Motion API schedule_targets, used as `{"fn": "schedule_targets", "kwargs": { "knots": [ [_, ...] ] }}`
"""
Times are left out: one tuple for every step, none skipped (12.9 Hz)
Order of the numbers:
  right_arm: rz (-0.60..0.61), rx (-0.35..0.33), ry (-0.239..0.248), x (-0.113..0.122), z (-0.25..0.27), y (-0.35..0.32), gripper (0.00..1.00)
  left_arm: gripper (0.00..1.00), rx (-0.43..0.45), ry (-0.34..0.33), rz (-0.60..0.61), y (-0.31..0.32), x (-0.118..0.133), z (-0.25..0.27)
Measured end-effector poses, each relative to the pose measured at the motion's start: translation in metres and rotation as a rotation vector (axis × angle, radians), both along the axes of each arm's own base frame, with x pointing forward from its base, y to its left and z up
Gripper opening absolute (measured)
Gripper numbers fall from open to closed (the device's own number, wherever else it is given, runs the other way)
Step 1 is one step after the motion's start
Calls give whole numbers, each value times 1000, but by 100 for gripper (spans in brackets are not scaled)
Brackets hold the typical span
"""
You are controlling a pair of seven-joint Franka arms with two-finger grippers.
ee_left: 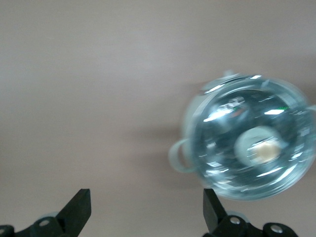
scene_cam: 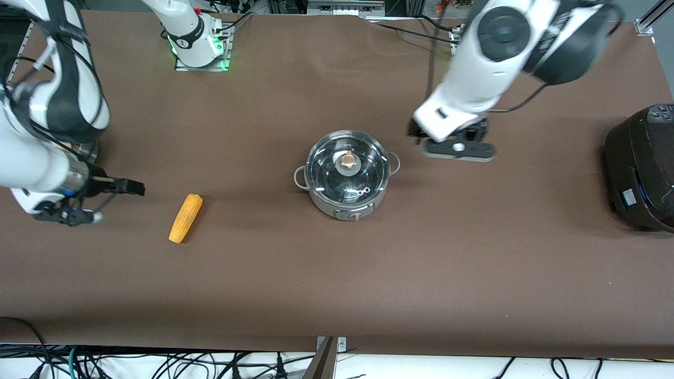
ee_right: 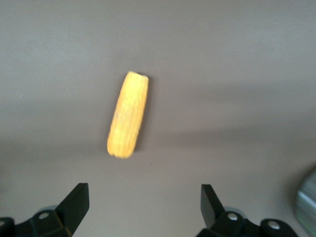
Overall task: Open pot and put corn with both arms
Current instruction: 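Reach the right gripper to the corn while the left gripper reaches the lid knob, then lift the corn with the right gripper while the left gripper lifts the lid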
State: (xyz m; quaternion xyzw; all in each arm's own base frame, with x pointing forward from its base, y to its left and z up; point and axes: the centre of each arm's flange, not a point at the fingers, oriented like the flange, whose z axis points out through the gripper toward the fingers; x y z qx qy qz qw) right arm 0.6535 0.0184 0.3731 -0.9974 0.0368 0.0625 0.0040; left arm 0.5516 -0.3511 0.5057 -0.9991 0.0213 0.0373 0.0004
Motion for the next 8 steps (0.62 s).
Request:
{"fn": "schedule_targets", "kwargs": {
  "knots": [
    [1, 0, 1, 6, -25, 10, 100, 100, -13, 7, 12, -32, 3, -19],
    [3, 0, 0, 11, -50, 17, 100, 100, -26, 13, 10, -61, 4, -43],
    [3, 1, -1, 14, -73, 20, 100, 100, -35, 20, -1, -84, 2, -69],
    [1, 2, -5, 17, -93, 19, 100, 100, -38, 31, -16, -102, -1, -95],
    [-2, 3, -14, 20, -110, 18, 100, 100, -39, 43, -34, -117, -6, -119],
    [-4, 4, -29, 23, -123, 17, 100, 100, -42, 48, -50, -130, -11, -138],
    [-8, 5, -42, 24, -136, 17, 100, 100, -45, 51, -60, -138, -15, -149],
    [-19, 5, -48, 25, -146, 17, 100, 100, -43, 55, -64, -141, -16, -154]
  ]
}}
